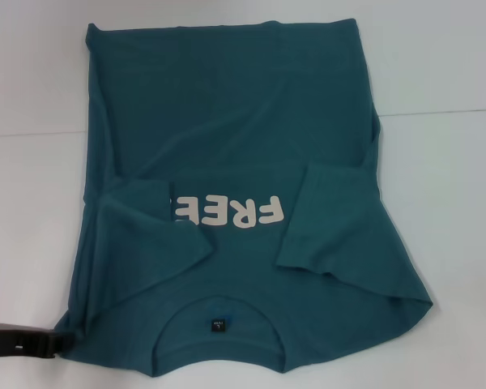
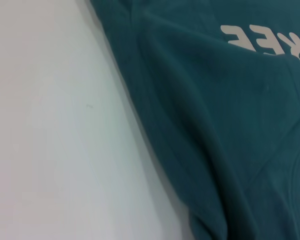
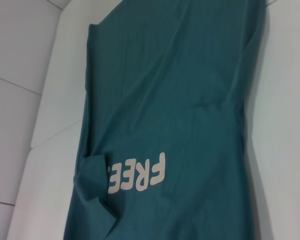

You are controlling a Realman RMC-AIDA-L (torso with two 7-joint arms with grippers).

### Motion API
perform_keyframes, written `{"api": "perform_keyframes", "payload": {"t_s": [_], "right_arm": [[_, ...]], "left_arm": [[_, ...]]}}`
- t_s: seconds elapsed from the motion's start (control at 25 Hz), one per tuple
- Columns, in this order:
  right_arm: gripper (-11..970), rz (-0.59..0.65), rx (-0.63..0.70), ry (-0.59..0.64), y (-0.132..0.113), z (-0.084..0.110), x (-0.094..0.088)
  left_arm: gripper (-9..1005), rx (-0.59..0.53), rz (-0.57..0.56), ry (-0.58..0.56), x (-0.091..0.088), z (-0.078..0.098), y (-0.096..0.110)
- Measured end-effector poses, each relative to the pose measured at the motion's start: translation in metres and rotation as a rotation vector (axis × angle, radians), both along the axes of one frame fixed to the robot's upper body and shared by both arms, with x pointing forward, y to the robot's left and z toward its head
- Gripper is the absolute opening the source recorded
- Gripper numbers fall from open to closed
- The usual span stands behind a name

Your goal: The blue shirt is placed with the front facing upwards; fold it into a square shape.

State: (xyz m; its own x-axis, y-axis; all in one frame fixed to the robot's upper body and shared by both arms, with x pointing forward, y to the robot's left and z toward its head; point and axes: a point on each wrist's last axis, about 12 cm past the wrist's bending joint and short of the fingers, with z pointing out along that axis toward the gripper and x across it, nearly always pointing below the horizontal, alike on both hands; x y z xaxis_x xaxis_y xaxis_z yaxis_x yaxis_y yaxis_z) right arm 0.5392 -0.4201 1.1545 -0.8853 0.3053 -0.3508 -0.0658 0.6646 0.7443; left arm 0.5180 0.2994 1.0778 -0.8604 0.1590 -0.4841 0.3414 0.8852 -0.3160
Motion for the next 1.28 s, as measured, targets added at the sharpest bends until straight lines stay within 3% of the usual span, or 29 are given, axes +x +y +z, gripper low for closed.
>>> {"api": "perform_keyframes", "payload": {"t_s": [0.04,0.48,0.8,1.28], "right_arm": [[778,-0.001,0.003,-0.001,0.000,0.000,0.000],[779,0.009,0.037,-0.010,-0.005,0.009,-0.003],[785,0.094,0.032,0.043,0.006,0.024,0.007],[791,0.183,-0.093,0.257,0.040,0.004,0.024]], "left_arm": [[204,-0.001,0.001,-0.001,0.000,0.001,0.000],[46,-0.079,-0.007,-0.018,0.003,0.014,-0.005],[48,-0.148,0.018,-0.051,0.004,0.026,0.003],[52,-0.163,0.008,-0.075,0.009,0.036,0.005]]}}
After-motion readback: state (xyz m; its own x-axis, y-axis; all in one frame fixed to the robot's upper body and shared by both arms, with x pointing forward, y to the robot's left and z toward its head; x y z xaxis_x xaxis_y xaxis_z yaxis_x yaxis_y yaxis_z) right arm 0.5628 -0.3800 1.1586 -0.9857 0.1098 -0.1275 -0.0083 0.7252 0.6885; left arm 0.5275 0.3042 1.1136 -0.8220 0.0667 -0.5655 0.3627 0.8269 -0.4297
